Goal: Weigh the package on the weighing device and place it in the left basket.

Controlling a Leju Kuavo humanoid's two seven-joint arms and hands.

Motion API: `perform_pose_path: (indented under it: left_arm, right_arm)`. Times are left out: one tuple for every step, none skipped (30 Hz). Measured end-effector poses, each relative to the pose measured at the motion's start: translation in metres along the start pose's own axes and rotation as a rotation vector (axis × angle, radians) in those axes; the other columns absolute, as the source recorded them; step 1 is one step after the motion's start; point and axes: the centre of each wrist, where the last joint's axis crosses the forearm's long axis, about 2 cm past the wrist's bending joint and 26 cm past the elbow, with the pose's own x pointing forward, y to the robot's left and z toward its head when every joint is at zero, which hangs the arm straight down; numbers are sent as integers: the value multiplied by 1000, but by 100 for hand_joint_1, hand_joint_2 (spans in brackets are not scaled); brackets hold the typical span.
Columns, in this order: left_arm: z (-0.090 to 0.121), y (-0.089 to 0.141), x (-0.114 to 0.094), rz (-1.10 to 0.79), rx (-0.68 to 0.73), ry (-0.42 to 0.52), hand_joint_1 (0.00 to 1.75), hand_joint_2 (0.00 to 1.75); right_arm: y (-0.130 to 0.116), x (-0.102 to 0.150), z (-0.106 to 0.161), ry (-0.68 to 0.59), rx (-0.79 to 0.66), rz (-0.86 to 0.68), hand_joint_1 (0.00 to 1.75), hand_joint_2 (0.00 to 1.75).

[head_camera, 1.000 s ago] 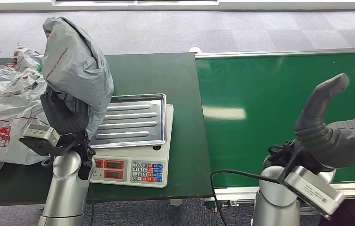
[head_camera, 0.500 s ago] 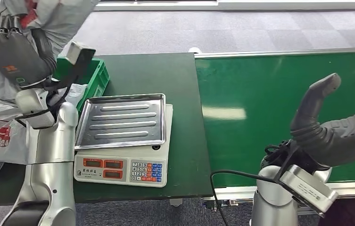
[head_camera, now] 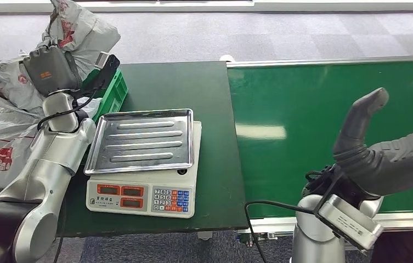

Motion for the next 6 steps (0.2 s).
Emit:
perform_pose_path:
  left_arm:
    - [1,-4,-3,-14,-45,28,175,175]
    - [2,-9,-8,-27,-95,62,175,175]
    - [5,-13,-12,-34,-145,99,175,175]
    - [7,-18,-18,-34,-192,140,175,175]
    - [11,-23,-24,-25,-233,183,175,175]
    - [13,-25,-27,-21,-252,204,175,175]
  right_arm:
    - [0,0,0,-1,1,-1,0,175]
    - [0,1,0,-2,3,-2,0,175]
    - [1,2,1,-3,6,-2,0,175]
    - [1,2,1,-5,9,-3,0,175]
    - [1,3,2,-7,13,-3,0,175]
    - [1,4,2,-8,14,-4,0,175]
